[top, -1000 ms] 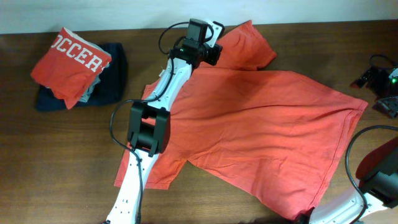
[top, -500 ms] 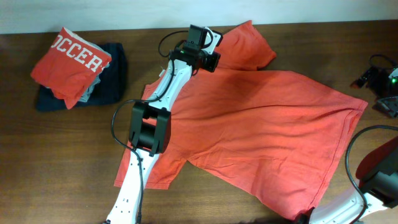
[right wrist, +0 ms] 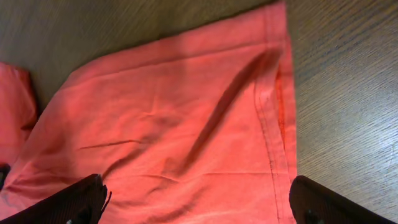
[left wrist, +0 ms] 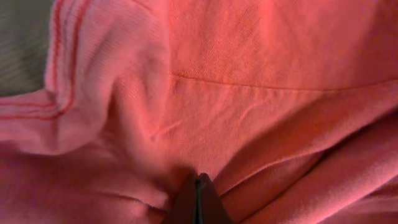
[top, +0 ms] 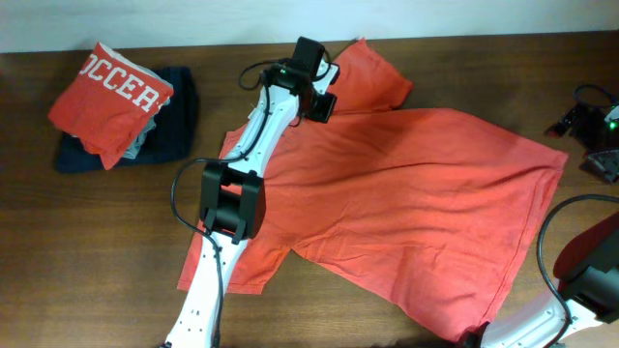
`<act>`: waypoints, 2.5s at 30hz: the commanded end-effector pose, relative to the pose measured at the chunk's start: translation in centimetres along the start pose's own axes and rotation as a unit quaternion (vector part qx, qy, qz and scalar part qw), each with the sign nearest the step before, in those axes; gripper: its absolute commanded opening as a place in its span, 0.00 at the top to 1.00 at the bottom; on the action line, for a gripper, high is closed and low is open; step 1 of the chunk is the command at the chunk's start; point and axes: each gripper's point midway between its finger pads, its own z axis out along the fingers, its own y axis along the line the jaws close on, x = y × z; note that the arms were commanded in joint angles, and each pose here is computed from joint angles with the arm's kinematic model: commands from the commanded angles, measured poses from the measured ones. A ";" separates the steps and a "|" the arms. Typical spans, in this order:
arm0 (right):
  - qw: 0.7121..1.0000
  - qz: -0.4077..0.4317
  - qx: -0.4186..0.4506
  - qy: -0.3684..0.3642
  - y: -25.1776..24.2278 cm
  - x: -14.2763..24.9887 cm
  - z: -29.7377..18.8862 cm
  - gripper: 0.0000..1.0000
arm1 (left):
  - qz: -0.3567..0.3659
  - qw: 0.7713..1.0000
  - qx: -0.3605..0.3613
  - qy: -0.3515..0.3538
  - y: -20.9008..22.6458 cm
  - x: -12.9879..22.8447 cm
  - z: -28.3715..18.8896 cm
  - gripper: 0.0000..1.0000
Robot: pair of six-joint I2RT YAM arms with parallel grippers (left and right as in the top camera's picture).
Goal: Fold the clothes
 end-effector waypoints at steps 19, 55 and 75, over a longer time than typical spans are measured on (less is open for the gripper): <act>1.000 -0.002 -0.008 -0.012 0.5 -0.3 -0.8 0.01 | 0.011 0.987 -0.014 -0.163 -0.2 -8.7 -6.4 0.97; 1.000 -0.002 -0.008 -0.012 0.5 -0.3 -0.8 0.01 | -0.012 0.988 -0.081 -0.127 5.1 -5.0 3.3 0.97; 1.000 -0.002 -0.008 -0.012 0.5 -0.3 -0.8 0.01 | -0.065 0.978 -0.104 -0.166 14.1 -5.8 0.4 0.94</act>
